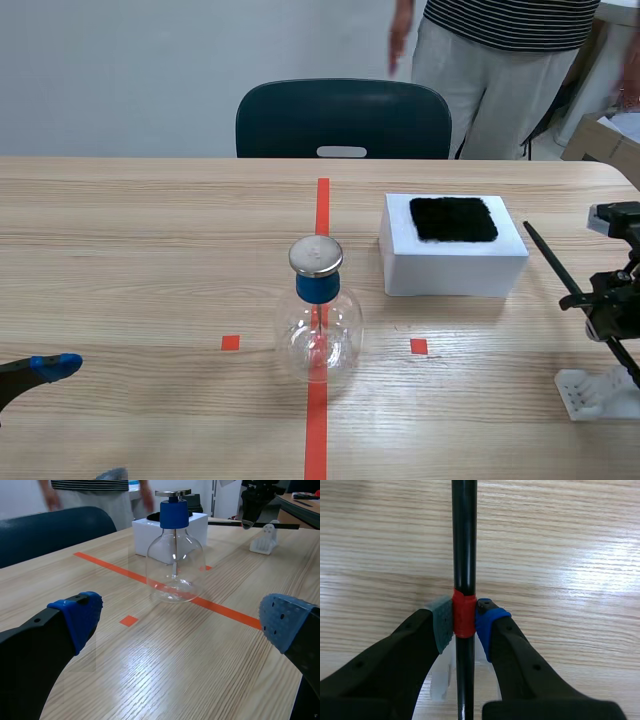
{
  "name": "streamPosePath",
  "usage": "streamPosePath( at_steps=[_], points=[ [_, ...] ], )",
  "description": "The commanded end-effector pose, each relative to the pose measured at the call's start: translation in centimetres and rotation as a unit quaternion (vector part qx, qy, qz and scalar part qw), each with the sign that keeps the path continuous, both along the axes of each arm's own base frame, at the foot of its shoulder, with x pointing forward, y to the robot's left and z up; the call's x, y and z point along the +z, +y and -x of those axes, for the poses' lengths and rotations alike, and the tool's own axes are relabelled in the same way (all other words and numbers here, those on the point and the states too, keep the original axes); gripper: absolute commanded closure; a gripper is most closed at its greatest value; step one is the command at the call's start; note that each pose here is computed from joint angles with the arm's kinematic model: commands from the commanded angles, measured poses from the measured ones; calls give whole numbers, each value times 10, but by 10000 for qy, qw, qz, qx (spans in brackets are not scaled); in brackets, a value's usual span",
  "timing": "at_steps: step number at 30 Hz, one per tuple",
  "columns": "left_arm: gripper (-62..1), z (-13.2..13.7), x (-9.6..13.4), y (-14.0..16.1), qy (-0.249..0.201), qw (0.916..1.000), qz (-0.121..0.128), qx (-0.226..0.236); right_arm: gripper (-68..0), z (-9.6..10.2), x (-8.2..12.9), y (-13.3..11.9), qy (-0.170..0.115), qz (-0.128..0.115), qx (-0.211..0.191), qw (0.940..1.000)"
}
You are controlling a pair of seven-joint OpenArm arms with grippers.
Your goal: Do the electroscope experiment. pick up the black charging rod
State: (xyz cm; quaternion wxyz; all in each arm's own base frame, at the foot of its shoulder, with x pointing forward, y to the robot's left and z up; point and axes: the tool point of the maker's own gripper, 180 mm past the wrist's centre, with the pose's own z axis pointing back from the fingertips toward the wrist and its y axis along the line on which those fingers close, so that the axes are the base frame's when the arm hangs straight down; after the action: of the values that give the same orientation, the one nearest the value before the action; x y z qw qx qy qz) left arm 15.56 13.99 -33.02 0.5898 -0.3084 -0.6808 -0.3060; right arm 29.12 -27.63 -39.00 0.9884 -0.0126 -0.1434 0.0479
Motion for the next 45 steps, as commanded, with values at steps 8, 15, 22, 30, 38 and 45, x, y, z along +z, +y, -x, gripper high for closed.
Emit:
streamPosePath(
  at_steps=[8, 15, 22, 30, 38, 45],
  points=[
    [-623, -1, 13, 4, -224, 9995, 197, 44, -2, 5, 27, -6, -381, 181, 62, 9991],
    [-623, -1, 13, 4, -224, 9995, 197, 44, -2, 13, 54, -7, -806, 409, 173, 9958],
    [-623, -1, 13, 4, -224, 9995, 197, 44, -2, 22, 74, -5, -1216, 916, 521, 9870],
    [-623, -1, 13, 4, -224, 9995, 197, 44, -2, 21, 102, 9, -2087, 1637, 1274, 9557],
    [-623, -1, 13, 4, -224, 9995, 197, 44, -2, 34, 120, 35, -2714, 2083, 2104, 9158],
    [-623, -2, 13, 4, -225, 9995, 198, 46, -2, 47, 144, 63, -3241, 2585, 2907, 8623]
  ],
)
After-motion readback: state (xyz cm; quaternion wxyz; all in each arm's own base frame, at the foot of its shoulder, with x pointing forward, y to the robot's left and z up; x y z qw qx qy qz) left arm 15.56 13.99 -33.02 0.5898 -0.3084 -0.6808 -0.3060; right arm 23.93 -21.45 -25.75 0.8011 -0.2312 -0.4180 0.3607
